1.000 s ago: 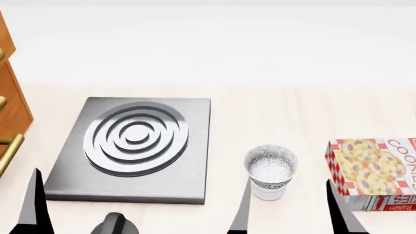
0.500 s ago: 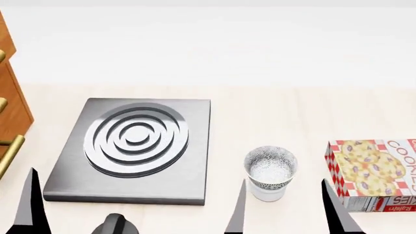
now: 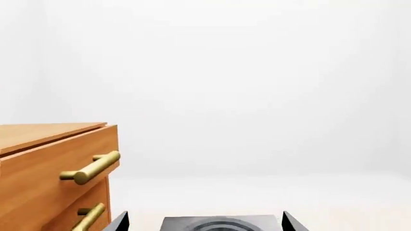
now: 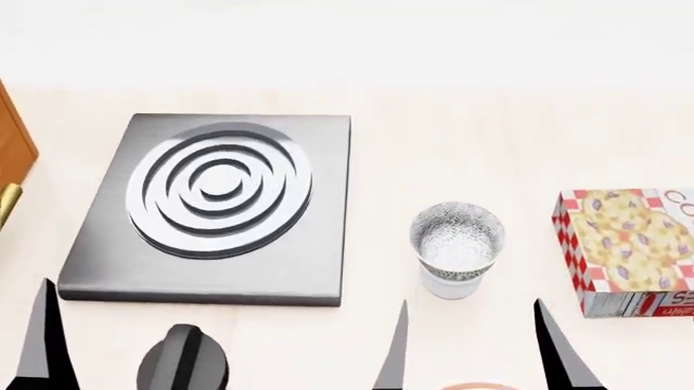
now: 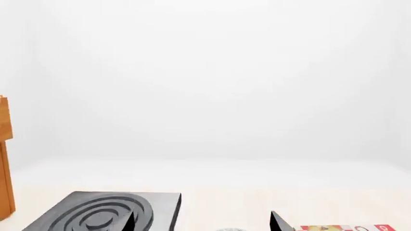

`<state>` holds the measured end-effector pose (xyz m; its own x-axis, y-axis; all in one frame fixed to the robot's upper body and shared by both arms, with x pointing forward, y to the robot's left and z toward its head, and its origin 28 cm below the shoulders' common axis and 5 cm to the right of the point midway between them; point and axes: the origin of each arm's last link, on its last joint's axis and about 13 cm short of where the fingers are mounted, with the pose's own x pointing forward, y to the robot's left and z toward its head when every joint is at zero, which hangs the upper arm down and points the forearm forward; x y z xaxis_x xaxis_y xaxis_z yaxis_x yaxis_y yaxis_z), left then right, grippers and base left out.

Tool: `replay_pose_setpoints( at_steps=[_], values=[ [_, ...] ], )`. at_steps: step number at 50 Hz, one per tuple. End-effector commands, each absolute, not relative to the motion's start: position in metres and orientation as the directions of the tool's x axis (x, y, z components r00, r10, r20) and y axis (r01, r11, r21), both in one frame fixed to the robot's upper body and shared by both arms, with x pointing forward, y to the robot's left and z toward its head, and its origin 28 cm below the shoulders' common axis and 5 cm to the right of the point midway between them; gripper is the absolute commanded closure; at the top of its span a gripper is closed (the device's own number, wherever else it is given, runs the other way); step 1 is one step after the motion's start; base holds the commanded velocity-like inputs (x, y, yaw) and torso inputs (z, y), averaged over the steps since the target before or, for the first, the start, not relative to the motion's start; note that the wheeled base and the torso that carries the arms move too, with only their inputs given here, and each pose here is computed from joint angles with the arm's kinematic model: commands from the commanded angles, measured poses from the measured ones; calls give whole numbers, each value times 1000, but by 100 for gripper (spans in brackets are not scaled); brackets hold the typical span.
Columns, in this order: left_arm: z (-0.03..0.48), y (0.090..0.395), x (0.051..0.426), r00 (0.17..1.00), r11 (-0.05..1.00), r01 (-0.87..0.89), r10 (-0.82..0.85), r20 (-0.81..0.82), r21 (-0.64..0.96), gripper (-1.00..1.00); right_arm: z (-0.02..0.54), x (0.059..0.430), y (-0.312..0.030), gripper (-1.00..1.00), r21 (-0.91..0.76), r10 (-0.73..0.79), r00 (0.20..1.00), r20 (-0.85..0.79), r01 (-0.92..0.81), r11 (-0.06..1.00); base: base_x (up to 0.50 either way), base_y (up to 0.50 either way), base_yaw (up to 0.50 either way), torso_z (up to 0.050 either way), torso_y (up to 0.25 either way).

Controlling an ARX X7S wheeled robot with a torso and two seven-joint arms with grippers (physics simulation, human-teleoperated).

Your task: Pick the akita bowl on the ramekin and place it on the plate.

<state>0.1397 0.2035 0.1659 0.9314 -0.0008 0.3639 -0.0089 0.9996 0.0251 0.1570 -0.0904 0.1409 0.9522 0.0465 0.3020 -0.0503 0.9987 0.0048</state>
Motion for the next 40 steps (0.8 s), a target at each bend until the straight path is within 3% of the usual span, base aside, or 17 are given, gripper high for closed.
replay_pose_setpoints(
  at_steps=[1,18,32,40],
  values=[
    [166,204,139,929,1000,-13,2,369,28,-100,140,158,-91,-100,4,47,953,300,-50,999,0,0,0,0,-250],
    [167,202,139,924,1000,-4,-1,382,14,-100,140,157,-90,-100,-3,48,954,298,-49,999,0,0,0,-1,-250],
    [166,200,144,955,998,-59,53,291,13,-100,140,157,-90,-100,-3,46,953,298,-48,999,0,0,0,0,0],
    [167,201,141,945,1000,-25,24,327,-3,-100,141,157,-90,-100,-1,44,952,303,-46,999,0,0,0,0,0]
  ],
)
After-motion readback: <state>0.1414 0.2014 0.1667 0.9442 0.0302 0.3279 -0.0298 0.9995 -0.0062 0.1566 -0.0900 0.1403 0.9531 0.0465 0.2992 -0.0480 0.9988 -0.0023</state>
